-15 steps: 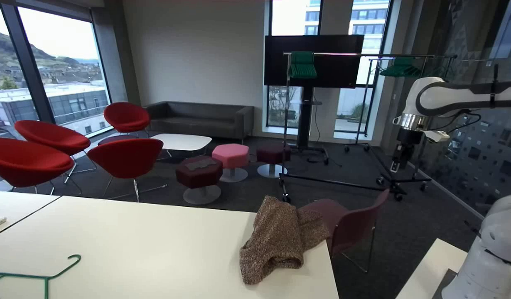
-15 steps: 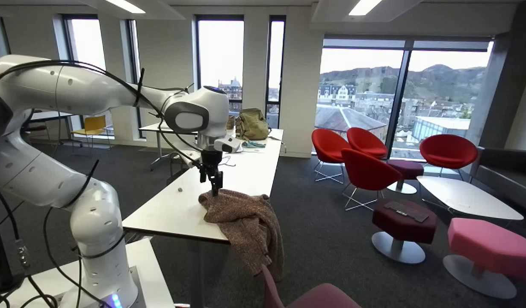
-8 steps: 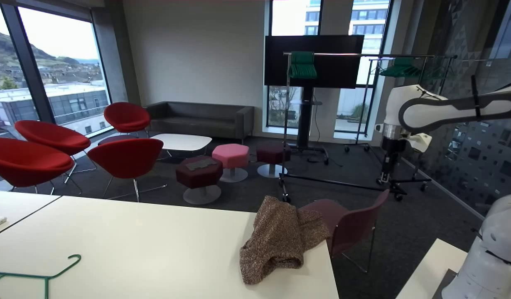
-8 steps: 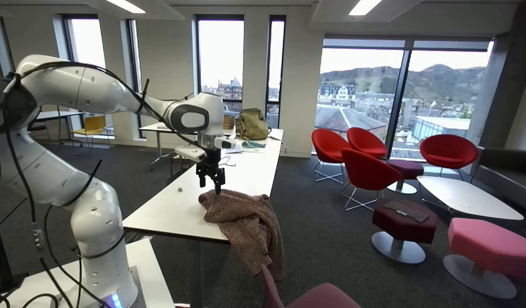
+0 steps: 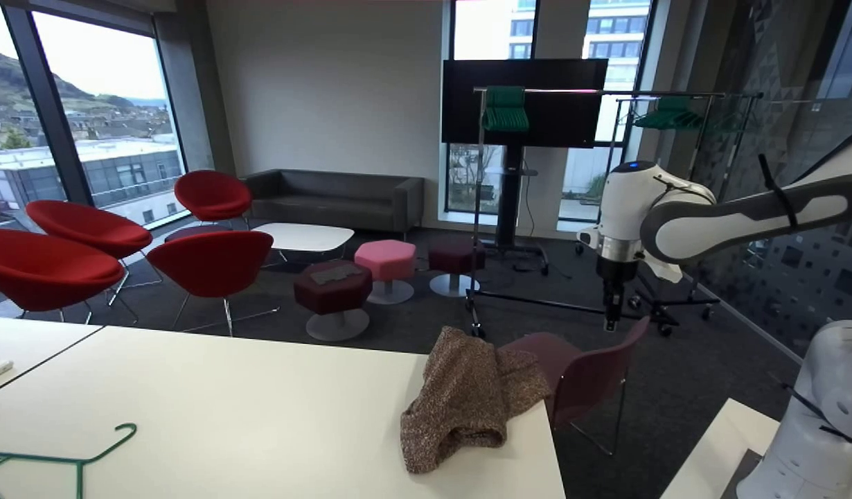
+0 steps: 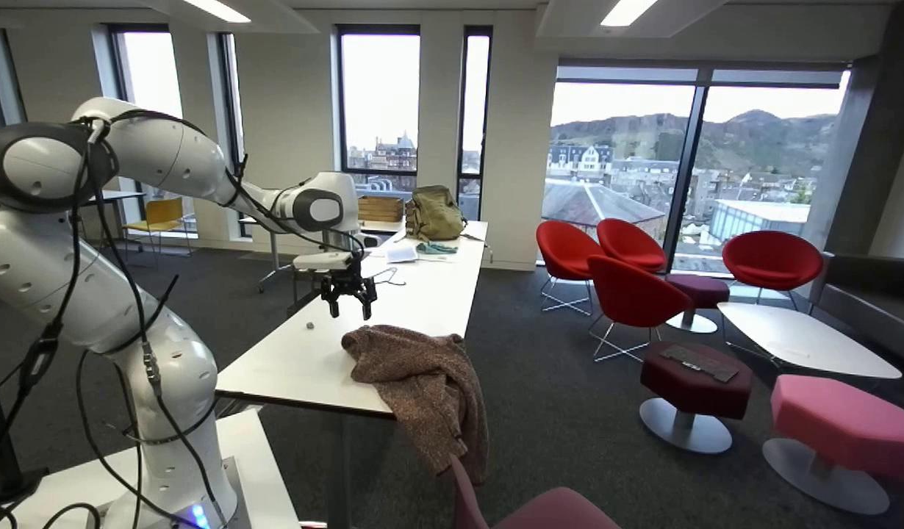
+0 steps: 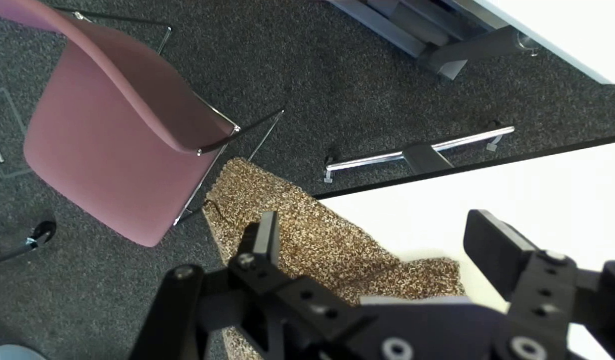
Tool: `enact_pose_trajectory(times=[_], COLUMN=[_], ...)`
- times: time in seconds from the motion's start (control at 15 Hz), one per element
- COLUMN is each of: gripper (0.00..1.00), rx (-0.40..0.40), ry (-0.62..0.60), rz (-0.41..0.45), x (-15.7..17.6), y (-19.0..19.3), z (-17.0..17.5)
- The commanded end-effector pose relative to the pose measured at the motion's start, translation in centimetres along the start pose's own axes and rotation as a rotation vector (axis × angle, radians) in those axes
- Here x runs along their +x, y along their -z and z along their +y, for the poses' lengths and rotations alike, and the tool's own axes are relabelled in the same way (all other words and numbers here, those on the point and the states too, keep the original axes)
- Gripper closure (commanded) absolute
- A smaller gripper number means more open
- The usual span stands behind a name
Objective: Hang the brown clothing on the back of the chair
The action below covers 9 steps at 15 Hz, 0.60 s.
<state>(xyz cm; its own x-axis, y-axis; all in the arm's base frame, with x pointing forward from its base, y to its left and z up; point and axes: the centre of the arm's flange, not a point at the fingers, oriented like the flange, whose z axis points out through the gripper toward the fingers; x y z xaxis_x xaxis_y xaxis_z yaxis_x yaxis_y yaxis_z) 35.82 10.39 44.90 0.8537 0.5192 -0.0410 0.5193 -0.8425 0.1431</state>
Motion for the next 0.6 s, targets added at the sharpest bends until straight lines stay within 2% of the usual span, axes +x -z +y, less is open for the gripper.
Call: enact_pose_trajectory(times=[0.0,0.27,0.4,0.53], gripper=[0.00,0.00,0.00,0.00], rx=[-0.002,-0.014,-0.044,-0.055], ry=[0.006,0.015,0.061,0.132], rz=[0.001,0.015,-0.006,-0.013], x=[0.0,0.3,2.1,4.7], y=[0.1,-0.3,-1.5,-3.0], z=[-0.1,-0.4,-2.5,-6.0])
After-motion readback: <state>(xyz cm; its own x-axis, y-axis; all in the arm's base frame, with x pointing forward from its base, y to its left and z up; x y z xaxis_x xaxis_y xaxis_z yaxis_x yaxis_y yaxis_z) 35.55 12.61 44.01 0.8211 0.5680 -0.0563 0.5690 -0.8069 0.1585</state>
